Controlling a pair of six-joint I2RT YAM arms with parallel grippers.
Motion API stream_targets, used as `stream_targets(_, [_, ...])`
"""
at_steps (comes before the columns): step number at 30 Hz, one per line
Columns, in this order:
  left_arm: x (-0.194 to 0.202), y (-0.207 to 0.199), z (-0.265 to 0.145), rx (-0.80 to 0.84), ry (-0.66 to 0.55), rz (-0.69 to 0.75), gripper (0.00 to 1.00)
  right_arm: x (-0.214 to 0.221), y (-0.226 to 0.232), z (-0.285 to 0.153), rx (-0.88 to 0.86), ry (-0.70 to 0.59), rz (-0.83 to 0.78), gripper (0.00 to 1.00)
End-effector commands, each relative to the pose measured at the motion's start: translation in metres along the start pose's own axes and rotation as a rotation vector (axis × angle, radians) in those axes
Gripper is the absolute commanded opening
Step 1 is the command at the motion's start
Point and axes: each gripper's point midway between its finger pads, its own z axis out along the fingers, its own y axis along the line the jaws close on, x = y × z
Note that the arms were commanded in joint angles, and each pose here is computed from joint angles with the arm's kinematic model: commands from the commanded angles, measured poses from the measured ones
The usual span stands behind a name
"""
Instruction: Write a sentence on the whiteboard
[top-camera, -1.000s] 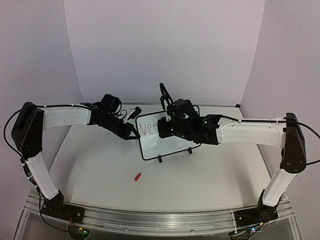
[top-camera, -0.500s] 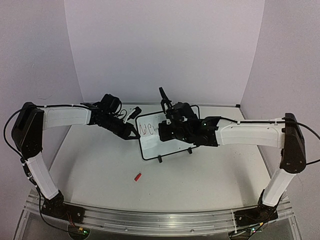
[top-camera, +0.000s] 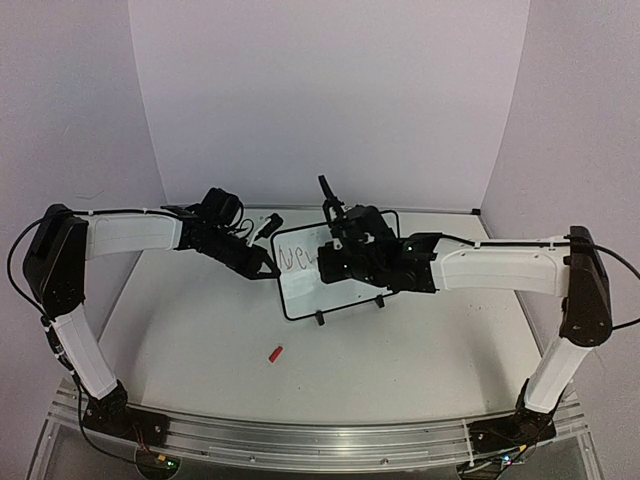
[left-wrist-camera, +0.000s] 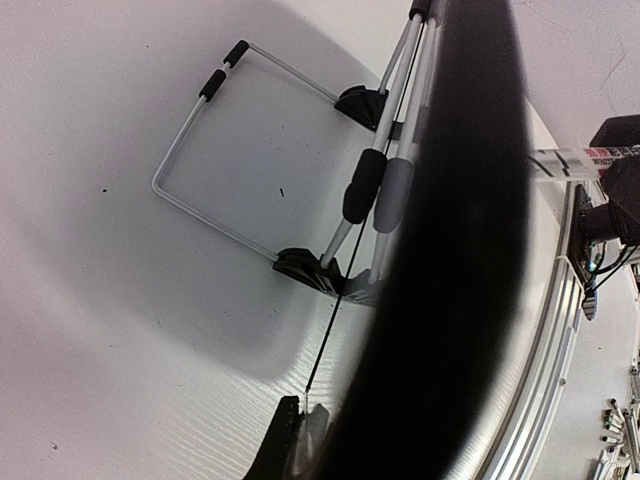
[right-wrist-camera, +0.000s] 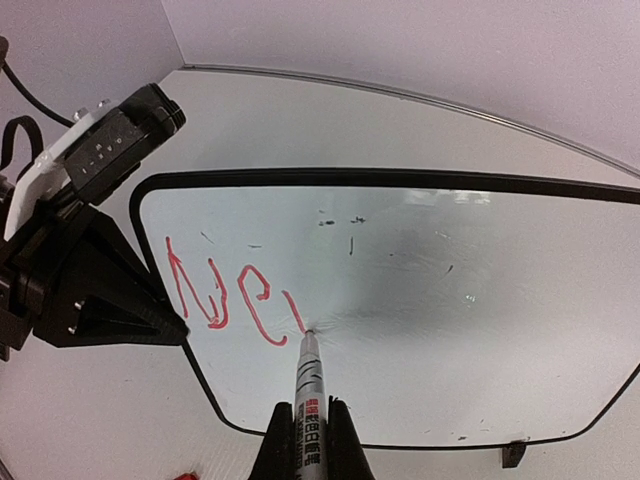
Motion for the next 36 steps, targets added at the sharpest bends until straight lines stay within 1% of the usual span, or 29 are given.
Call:
stream_targets(1, [-0.012, -0.007, -0.006, -0.008, -0.018, 0.041, 0.00, -0.034, -0.001, -0.007, 0.031, -0.078, 0.001, 0.00])
stream_targets(8, [-0.012, -0.007, -0.005, -0.007, -0.015, 0.040, 0.00, -0.049, 0.001, -0.012, 0.031, -0.108, -0.014, 0.00])
stream_targets(28, [-0.011, -0.007, -0.005, -0.010, -0.014, 0.044, 0.00, -0.005, -0.011, -0.005, 0.052, -0.019, -0.001, 0.00])
stream_targets(33, [-0.011, -0.008, -0.005, -0.009, -0.014, 0.045, 0.00, -0.003, -0.014, -0.003, 0.065, -0.016, 0.000, 0.00])
stream_targets(36, [-0.011, -0.007, -0.005, -0.010, -0.014, 0.044, 0.00, -0.009, -0.015, -0.004, 0.074, -0.030, 0.003, 0.00])
